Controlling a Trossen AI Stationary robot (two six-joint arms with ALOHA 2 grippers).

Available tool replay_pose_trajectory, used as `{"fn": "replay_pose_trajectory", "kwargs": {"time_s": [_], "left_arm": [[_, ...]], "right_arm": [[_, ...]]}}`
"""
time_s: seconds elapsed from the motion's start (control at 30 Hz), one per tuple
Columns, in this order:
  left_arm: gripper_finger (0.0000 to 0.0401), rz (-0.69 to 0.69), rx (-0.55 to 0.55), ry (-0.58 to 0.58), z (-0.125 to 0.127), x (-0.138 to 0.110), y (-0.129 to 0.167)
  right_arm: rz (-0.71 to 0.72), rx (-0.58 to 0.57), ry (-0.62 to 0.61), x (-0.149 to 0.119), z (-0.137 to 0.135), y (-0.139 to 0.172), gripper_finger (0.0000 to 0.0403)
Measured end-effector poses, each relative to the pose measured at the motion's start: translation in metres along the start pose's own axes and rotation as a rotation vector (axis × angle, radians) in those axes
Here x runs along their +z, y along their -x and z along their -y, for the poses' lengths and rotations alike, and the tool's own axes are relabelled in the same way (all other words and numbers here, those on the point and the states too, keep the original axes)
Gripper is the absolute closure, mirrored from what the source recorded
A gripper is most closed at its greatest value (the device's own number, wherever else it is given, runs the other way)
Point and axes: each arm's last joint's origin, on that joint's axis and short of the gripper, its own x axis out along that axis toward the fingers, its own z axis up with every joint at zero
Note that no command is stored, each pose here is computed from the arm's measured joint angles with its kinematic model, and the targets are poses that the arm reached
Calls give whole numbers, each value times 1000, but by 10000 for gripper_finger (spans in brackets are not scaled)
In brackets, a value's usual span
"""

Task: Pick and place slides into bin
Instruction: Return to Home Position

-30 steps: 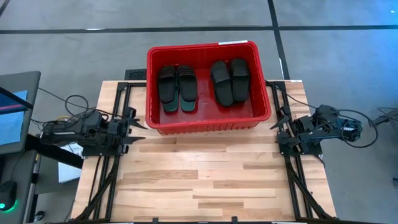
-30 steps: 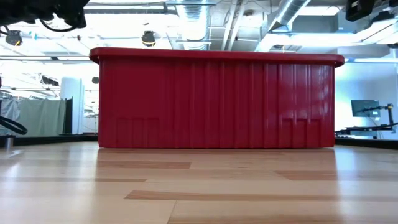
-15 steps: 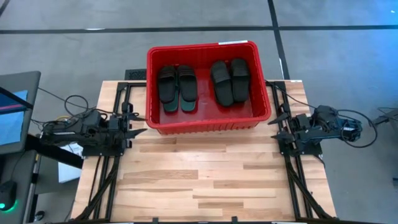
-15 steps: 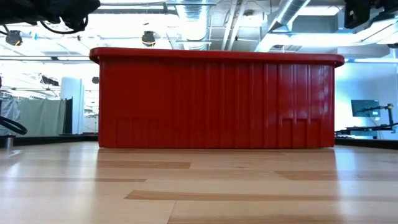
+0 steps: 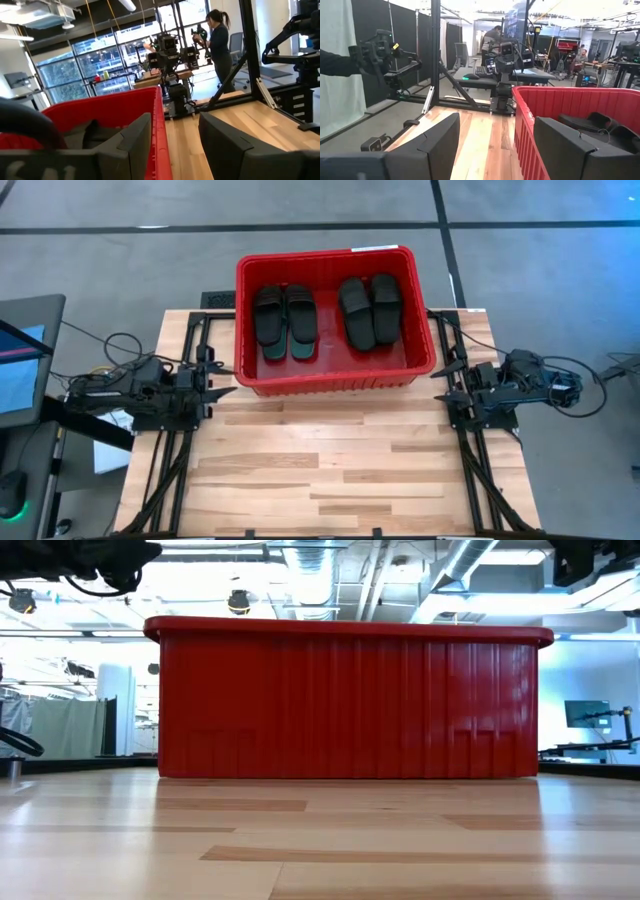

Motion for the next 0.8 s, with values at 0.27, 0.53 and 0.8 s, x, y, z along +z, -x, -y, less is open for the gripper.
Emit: {"fn": "replay_pose_trajectory", "kwargs": {"time_s": [0.27,0.53,0.8], "left_arm": [[245,-34,-8,25,1,-3,0],[245,-69,-16,25,2,-7,0],[245,-103,-24,25,2,-10,1]], "right_arm": [[0,0,0,0,0,0,163],[-1,0,0,0,0,0,163],[-70,16,-23,-7,-1,0,163]]}}
